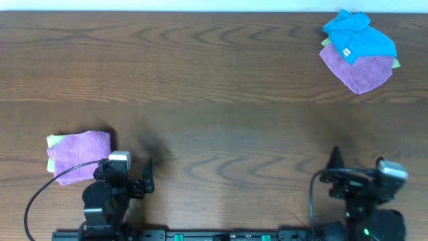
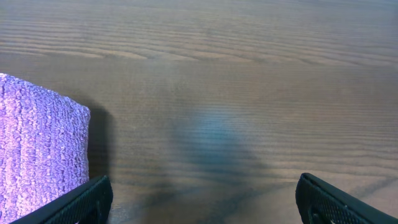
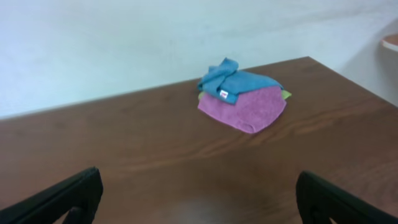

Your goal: Fold the cloth

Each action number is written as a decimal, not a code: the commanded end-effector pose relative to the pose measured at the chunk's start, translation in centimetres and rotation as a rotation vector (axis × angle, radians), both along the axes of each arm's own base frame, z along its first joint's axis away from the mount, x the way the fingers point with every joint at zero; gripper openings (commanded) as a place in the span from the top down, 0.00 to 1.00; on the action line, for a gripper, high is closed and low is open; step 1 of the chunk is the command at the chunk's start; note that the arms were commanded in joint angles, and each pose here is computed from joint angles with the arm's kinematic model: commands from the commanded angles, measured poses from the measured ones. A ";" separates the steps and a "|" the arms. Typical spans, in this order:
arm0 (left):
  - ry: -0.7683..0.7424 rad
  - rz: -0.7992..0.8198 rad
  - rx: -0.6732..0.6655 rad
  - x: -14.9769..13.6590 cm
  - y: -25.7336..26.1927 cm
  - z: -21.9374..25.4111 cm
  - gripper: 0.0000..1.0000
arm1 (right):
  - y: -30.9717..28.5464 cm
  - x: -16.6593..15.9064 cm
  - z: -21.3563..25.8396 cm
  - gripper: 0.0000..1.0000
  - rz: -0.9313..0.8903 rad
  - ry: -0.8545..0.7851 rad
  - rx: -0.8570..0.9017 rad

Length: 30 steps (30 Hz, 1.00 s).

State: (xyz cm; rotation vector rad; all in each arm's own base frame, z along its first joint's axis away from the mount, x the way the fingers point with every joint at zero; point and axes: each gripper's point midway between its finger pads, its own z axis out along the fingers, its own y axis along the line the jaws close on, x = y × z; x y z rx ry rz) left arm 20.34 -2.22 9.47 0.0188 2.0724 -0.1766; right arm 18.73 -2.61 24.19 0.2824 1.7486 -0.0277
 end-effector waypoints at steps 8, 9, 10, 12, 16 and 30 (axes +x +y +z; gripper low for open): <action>-0.001 -0.012 0.017 0.0 -0.1 -0.3 0.05 | 0.6 2.0 -6.8 0.01 0.082 0.134 -0.046; -0.001 -0.011 0.016 0.0 -0.1 -0.3 0.05 | 0.6 2.1 -7.2 0.01 0.082 0.145 -0.041; -0.001 -0.012 0.017 0.0 -0.1 -0.3 0.05 | 0.6 2.1 -7.7 0.01 0.083 0.155 -0.039; -0.001 -0.012 0.017 0.0 -0.1 -0.3 0.05 | 0.8 2.2 -8.6 0.01 0.096 0.174 -0.038; -0.001 -0.012 0.017 0.0 -0.1 -0.3 0.05 | 1.1 2.3 -10.5 0.01 0.116 0.214 -0.030; -0.001 -0.011 0.016 0.0 -0.1 -0.3 0.05 | 1.7 2.1 -14.5 0.01 0.153 0.285 -0.025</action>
